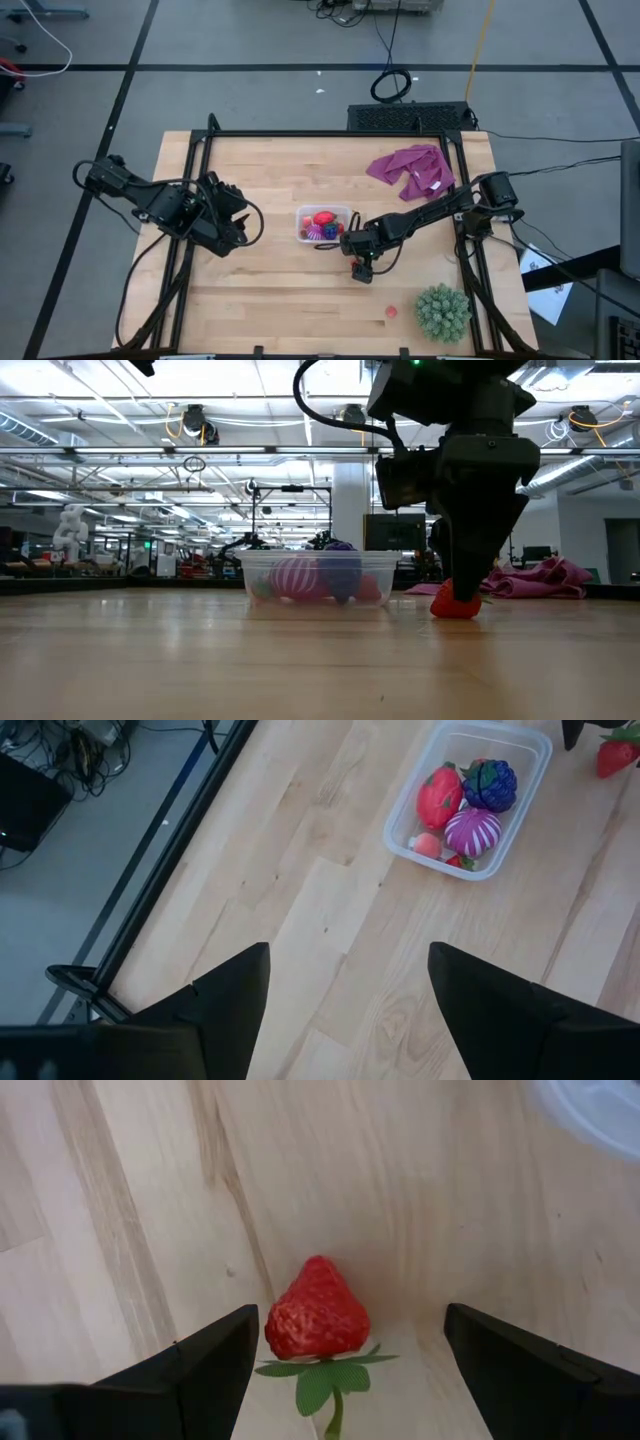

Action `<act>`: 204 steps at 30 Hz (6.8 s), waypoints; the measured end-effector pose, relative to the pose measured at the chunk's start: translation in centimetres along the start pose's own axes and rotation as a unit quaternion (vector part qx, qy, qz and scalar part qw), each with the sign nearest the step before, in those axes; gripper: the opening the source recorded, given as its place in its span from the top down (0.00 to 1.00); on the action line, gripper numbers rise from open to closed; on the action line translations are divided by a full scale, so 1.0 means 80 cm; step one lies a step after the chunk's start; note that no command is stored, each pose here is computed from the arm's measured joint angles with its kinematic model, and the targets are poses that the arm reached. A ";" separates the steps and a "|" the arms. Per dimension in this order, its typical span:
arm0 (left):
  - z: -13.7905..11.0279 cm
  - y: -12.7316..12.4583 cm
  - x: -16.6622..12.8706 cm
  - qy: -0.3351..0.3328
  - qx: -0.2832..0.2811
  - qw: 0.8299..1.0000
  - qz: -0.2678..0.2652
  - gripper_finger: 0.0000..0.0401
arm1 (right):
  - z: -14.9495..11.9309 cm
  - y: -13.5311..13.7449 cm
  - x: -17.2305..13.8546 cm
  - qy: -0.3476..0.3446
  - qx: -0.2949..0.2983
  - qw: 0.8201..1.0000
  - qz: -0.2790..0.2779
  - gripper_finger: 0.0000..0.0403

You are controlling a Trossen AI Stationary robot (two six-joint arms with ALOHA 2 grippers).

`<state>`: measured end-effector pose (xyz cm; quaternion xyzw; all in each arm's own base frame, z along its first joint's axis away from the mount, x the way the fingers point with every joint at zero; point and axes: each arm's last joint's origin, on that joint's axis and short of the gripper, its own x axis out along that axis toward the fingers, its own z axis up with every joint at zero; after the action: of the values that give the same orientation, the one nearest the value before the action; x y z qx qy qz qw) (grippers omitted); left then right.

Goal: Pick and placing Produce into tupperware
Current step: Put the red strawberry fruit into the transparent container

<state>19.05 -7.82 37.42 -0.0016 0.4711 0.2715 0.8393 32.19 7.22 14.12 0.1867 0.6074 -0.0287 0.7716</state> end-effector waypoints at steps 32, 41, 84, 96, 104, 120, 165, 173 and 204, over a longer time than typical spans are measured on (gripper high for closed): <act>0.002 -0.003 0.001 -0.005 -0.003 1.000 -0.005 0.32 | 0.006 0.003 -0.003 -0.019 0.004 1.000 0.011 0.51; 0.002 -0.003 0.001 -0.005 -0.004 1.000 -0.006 0.32 | 0.023 0.016 -0.020 -0.041 -0.025 0.998 0.030 0.55; 0.002 -0.003 0.001 -0.005 -0.003 1.000 -0.006 0.32 | 0.010 0.019 -0.015 -0.002 -0.025 1.000 0.011 0.38; 0.004 -0.005 0.001 -0.010 -0.005 1.000 -0.012 0.32 | 0.011 0.017 0.006 0.010 -0.028 1.000 0.003 0.38; 0.004 -0.005 0.001 -0.011 0.002 1.000 -0.014 0.32 | 0.011 0.016 0.013 0.018 -0.030 0.999 -0.001 0.38; 0.004 -0.005 0.001 -0.011 0.001 1.000 -0.014 0.32 | 0.011 0.013 0.008 0.015 -0.021 1.000 -0.002 0.59; 0.003 -0.004 0.001 -0.009 0.045 0.999 -0.009 0.32 | 0.113 -0.045 -0.099 -0.074 -0.081 0.994 0.013 0.61; 0.003 -0.004 0.001 -0.009 0.046 0.999 -0.009 0.32 | 0.108 -0.056 -0.084 -0.075 -0.078 0.994 0.011 0.61; 0.003 -0.004 0.001 -0.010 0.044 0.999 -0.009 0.32 | 0.099 -0.073 -0.060 -0.085 -0.082 0.993 0.007 0.53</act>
<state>19.42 -8.00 37.44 0.0338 0.4745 0.2425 0.8455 36.65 -1.64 18.74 0.1238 0.5389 0.0107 0.8331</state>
